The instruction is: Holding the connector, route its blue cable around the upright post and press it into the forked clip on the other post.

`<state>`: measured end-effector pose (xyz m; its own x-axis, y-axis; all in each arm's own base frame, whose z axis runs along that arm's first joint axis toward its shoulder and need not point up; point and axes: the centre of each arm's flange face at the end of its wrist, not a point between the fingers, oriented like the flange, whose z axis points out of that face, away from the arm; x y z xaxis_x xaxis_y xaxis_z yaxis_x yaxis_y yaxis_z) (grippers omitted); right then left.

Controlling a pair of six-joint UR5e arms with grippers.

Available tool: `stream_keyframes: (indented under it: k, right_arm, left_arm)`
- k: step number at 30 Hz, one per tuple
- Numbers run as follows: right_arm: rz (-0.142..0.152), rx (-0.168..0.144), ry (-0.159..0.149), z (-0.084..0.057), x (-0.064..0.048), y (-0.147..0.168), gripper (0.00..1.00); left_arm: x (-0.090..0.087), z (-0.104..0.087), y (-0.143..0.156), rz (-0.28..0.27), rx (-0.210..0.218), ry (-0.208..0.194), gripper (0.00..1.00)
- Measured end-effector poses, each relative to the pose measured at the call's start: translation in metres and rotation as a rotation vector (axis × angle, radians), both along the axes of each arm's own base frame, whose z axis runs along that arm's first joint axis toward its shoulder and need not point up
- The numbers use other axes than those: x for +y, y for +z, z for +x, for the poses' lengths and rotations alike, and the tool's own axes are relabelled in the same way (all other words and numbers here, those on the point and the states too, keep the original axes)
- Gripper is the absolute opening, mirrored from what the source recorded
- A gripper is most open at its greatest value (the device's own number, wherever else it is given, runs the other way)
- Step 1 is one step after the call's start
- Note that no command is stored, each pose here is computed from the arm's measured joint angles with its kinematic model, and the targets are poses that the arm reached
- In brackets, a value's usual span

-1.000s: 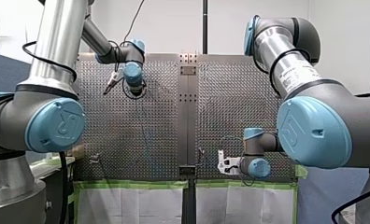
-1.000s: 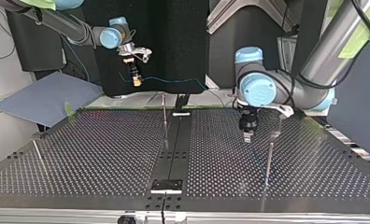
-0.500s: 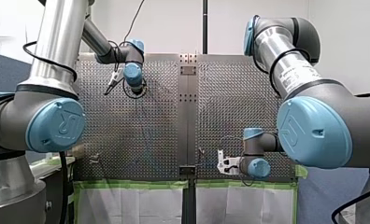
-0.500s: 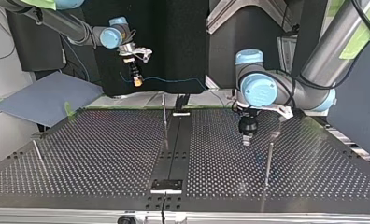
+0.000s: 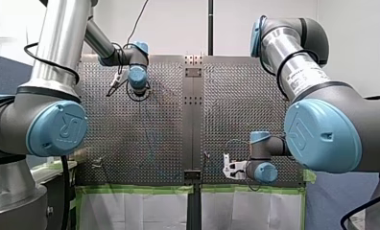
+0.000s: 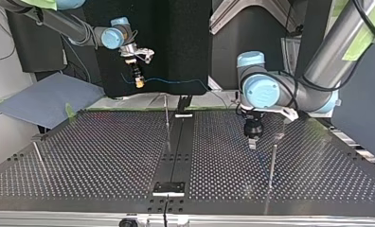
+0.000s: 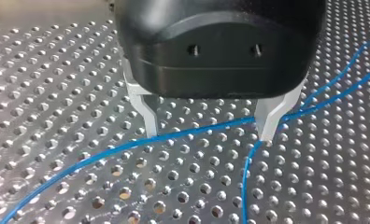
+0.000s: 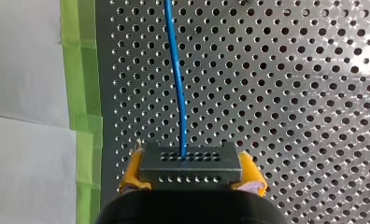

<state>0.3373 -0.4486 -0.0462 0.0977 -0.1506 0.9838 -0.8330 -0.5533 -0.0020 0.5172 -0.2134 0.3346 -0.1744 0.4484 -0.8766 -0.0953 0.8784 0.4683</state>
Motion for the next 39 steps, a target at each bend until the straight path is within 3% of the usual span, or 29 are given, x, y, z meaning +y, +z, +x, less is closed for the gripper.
stream_keyframes:
  k: [13,18,33,39]
  right_arm:
    - [-0.001,-0.003,0.001,0.0,0.0,0.0,0.0]
    - [-0.002,-0.006,0.001,0.0,0.0,0.0,0.0]
    - [-0.001,-0.01,0.01,0.001,0.0,0.001,0.0]
    - [-0.003,-0.017,0.016,0.002,0.0,0.001,0.0]
  left_arm:
    - [0.004,-0.002,0.0,0.128,0.017,0.066,1.0]
    - [0.002,-0.004,0.0,0.168,0.025,0.074,1.0]
    - [-0.005,-0.015,0.001,0.195,0.052,0.1,1.0]
    - [-0.004,-0.012,0.001,0.194,0.034,0.098,1.0]
